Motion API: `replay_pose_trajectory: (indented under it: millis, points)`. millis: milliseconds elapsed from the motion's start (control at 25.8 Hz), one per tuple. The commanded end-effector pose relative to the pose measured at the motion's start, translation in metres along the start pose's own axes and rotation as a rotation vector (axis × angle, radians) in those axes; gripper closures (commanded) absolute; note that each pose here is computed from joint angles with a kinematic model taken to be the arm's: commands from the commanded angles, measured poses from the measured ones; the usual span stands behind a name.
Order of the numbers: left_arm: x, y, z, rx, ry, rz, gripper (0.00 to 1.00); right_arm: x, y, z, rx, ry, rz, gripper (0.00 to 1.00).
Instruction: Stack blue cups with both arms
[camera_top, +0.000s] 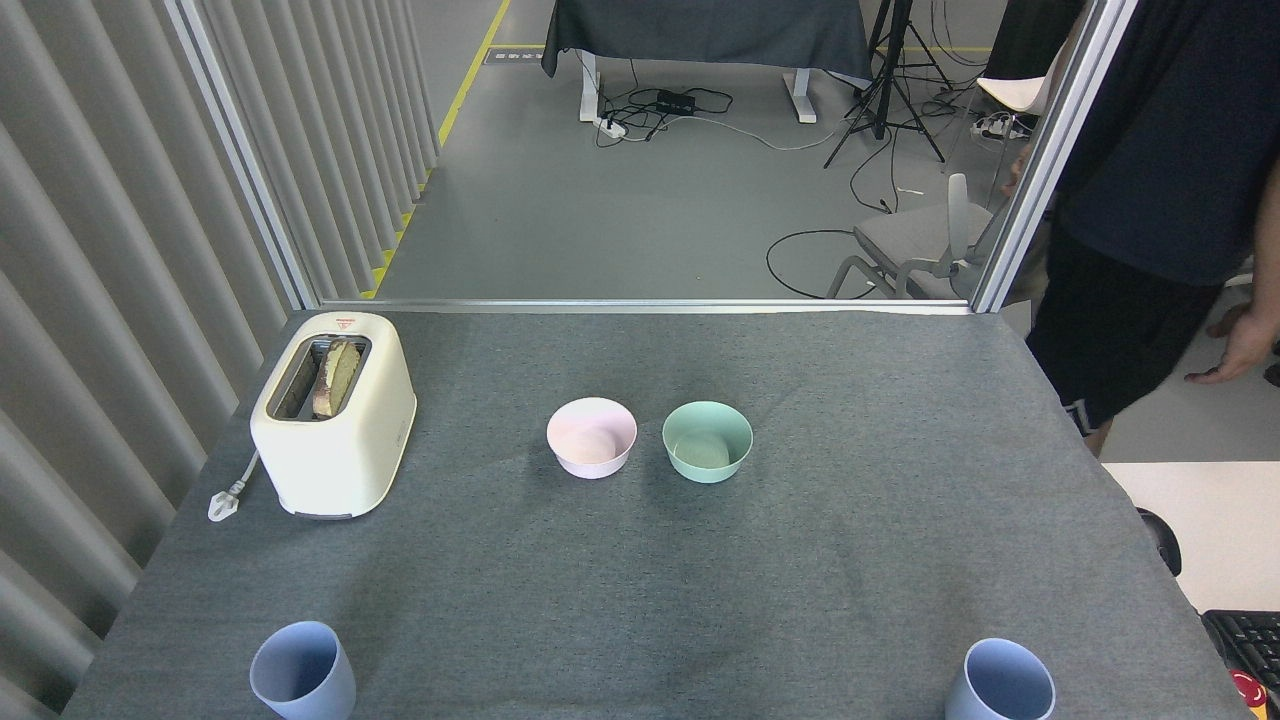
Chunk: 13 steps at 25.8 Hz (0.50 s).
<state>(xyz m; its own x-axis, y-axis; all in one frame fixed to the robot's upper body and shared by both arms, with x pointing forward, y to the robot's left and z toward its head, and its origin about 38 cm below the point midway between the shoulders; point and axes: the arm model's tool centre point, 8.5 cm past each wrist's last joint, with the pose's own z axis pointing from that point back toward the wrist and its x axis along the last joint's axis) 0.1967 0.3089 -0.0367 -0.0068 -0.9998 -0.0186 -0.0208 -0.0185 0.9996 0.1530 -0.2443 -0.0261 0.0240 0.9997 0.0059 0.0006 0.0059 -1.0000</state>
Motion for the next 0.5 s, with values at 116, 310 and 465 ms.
replay_pose_trajectory:
  millis: [116, 310, 465]
  points:
    - [-0.008, -0.004, -0.028, -0.013, 0.075, -0.021, 0.0, 0.0, 0.002, 0.001, 0.01, 0.002, 0.0, 0.0]
    - [-0.01, -0.008, -0.039, -0.017, 0.08, -0.02, 0.0, 0.001, 0.004, 0.002, 0.018, -0.001, 0.0, 0.0]
    - [-0.009, -0.003, -0.048, 0.001, 0.073, -0.014, 0.0, 0.001, 0.005, 0.002, 0.02, 0.0, -0.001, 0.0]
